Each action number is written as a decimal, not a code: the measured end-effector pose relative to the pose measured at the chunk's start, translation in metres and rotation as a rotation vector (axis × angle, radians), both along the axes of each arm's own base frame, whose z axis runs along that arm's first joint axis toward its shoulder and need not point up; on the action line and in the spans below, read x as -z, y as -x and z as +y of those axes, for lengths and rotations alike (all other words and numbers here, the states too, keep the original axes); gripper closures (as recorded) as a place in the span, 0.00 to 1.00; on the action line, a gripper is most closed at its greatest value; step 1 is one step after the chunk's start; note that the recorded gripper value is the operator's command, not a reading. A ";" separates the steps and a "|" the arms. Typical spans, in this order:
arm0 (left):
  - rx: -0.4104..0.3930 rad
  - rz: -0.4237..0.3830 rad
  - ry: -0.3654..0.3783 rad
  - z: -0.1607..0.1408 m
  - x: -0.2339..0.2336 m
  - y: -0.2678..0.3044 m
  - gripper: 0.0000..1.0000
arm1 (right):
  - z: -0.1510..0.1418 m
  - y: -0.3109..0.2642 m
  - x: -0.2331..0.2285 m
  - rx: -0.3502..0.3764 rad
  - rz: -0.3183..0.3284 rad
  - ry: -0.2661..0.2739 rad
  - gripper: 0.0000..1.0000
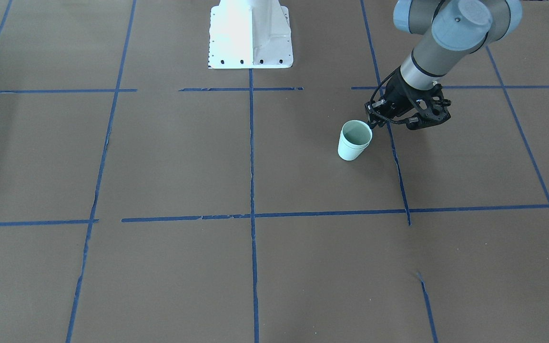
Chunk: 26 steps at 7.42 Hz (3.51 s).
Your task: Stack cups
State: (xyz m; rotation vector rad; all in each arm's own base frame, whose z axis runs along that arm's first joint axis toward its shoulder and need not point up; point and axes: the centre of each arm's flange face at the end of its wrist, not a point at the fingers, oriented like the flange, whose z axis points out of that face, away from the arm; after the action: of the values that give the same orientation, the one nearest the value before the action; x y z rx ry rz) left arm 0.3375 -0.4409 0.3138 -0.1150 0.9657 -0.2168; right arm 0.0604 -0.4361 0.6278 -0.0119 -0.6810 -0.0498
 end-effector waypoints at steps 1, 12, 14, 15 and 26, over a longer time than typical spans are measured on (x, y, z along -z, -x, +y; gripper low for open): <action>-0.005 0.010 -0.032 -0.001 0.005 0.010 0.00 | 0.000 0.000 0.000 0.000 0.000 0.000 0.00; -0.228 -0.296 -0.408 -0.060 -0.292 0.386 0.00 | 0.000 0.000 0.000 0.000 0.000 0.001 0.00; -0.231 -0.296 -0.362 -0.046 -0.330 0.410 0.00 | 0.000 0.000 0.000 0.000 0.000 0.001 0.00; -0.228 -0.275 -0.341 -0.040 -0.338 0.411 0.00 | 0.000 0.000 0.000 0.000 0.000 0.001 0.00; -0.222 -0.167 -0.234 -0.022 -0.353 0.405 0.00 | 0.000 0.000 0.000 0.000 0.000 0.001 0.00</action>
State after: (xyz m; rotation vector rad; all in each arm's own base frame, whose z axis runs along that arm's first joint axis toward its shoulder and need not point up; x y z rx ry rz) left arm -0.0674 -0.4630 0.6667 0.0107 0.7983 0.0906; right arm 0.0604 -0.4360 0.6280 -0.0127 -0.6811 -0.0496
